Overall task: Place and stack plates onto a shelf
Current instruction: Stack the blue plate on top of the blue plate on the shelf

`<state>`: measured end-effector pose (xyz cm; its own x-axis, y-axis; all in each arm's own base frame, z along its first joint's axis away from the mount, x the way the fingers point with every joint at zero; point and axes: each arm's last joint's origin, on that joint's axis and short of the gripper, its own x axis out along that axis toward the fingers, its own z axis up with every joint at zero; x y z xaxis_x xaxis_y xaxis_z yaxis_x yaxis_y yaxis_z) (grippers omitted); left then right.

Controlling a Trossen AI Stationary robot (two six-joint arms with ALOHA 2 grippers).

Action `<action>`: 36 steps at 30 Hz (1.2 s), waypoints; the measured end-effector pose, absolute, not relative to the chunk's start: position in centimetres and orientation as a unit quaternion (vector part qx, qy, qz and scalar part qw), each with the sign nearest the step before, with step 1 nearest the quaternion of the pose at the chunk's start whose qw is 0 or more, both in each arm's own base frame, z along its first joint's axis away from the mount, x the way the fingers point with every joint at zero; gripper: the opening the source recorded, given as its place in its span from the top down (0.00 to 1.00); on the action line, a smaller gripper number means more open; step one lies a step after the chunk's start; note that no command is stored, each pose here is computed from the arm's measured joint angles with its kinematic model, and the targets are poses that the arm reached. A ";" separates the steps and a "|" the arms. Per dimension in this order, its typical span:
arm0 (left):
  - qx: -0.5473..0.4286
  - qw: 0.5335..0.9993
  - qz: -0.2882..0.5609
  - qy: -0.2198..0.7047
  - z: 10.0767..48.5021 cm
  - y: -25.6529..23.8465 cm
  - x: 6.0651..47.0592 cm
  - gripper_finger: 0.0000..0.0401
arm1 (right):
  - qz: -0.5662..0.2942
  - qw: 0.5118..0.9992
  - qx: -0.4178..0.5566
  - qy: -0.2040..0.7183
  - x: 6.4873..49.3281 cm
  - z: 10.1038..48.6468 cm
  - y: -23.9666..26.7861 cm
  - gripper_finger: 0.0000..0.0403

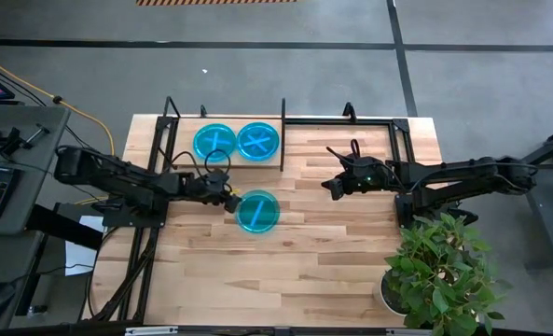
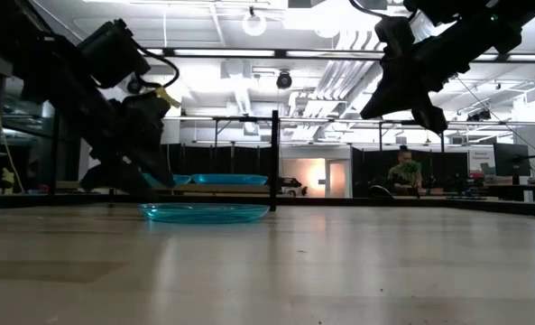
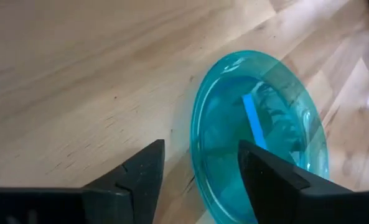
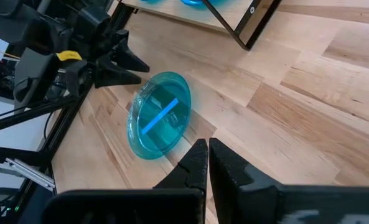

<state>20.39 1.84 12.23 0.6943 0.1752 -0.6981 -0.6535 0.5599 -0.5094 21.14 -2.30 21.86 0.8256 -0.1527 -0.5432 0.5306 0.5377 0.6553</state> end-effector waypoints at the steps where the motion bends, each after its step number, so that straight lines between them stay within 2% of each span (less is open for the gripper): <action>1: -0.397 0.829 0.250 0.303 12.1 1.8 20.5 0.51 | -0.201 0.850 0.436 0.216 21.1 21.9 -2.3 1.00; 5: -0.391 0.821 0.260 0.325 11.1 1.9 20.5 0.52 | -0.200 0.851 0.434 0.217 21.1 21.9 -2.3 1.00; 12: -0.403 0.831 0.235 0.303 10.8 1.8 21.4 0.52 | -0.200 0.851 0.434 0.217 21.1 21.9 -2.3 1.00; 18: -0.408 0.834 0.223 0.299 11.1 1.7 21.7 0.58 | -0.200 0.852 0.432 0.218 21.1 21.9 -2.3 1.00; 27: -0.399 0.826 0.226 0.328 10.7 0.9 21.4 0.72 | -0.199 0.855 0.426 0.219 21.1 21.9 -2.3 1.00; 34: -0.399 0.825 0.232 0.326 10.7 0.7 21.4 0.96 | -0.199 0.855 0.426 0.219 21.1 21.9 -2.3 1.00; 36: -0.405 0.826 0.220 0.323 10.9 0.7 21.5 0.99 | -0.199 0.855 0.426 0.219 21.1 21.9 -2.3 1.00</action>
